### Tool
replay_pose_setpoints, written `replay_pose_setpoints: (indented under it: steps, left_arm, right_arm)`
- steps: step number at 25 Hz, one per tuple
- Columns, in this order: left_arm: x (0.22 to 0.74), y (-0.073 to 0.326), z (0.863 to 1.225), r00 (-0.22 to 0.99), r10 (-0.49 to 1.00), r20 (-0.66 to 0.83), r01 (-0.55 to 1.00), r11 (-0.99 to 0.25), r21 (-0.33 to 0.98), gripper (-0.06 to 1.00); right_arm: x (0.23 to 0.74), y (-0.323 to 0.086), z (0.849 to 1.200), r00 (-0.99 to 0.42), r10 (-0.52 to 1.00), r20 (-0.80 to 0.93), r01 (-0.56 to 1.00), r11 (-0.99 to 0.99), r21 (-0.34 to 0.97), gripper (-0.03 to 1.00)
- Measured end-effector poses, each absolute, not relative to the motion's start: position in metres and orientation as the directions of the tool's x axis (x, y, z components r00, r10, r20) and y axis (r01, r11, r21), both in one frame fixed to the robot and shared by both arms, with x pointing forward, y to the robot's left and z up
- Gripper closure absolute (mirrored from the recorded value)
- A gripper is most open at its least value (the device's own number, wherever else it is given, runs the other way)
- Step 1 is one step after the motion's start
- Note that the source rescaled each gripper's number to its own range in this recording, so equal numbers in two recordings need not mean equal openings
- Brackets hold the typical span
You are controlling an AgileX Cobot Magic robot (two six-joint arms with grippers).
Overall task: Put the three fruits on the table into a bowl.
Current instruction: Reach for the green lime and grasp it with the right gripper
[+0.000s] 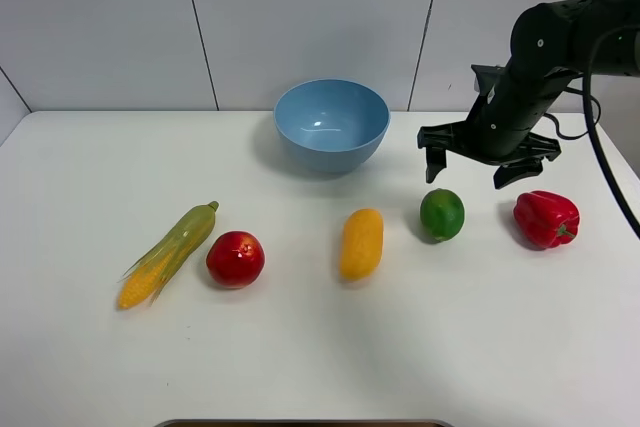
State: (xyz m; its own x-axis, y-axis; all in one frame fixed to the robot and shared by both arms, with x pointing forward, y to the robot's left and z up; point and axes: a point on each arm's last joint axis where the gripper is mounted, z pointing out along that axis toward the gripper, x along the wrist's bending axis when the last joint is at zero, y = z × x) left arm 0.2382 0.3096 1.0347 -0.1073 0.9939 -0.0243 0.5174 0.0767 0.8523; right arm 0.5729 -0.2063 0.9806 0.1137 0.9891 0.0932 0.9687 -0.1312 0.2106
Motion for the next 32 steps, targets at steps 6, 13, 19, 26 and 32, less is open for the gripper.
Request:
replay_pose_setpoints:
  steps: [6, 13, 19, 26, 32]
  left_arm:
    - [0.238, 0.31, 1.035, -0.107, 0.994, -0.023, 0.518, 0.075, 0.852, -0.06]
    - [0.238, 0.31, 1.035, -0.107, 0.994, -0.023, 0.518, 0.075, 0.852, -0.06]
    - [0.238, 0.31, 1.035, -0.107, 0.994, -0.023, 0.518, 0.075, 0.852, -0.06]
    - [0.238, 0.31, 1.035, -0.107, 0.994, -0.024, 0.517, 0.076, 0.852, -0.06]
    - [0.238, 0.31, 1.035, -0.107, 0.994, -0.024, 0.517, 0.076, 0.852, -0.06]
  right_arm:
    - [0.576, -0.204, 0.964, 0.112, 0.991, 0.076, 0.978, -0.124, 0.169, 0.0]
    - [0.582, -0.204, 0.946, 0.104, 0.994, 0.045, 0.982, -0.11, 0.153, 0.0]
    - [0.587, -0.203, 0.929, 0.098, 0.995, 0.034, 0.984, -0.102, 0.147, 0.0]
    - [0.593, -0.203, 0.909, 0.085, 0.996, 0.021, 0.985, -0.087, 0.148, 0.0]
    - [0.596, -0.202, 0.891, 0.082, 0.996, 0.016, 0.987, -0.084, 0.137, 0.0]
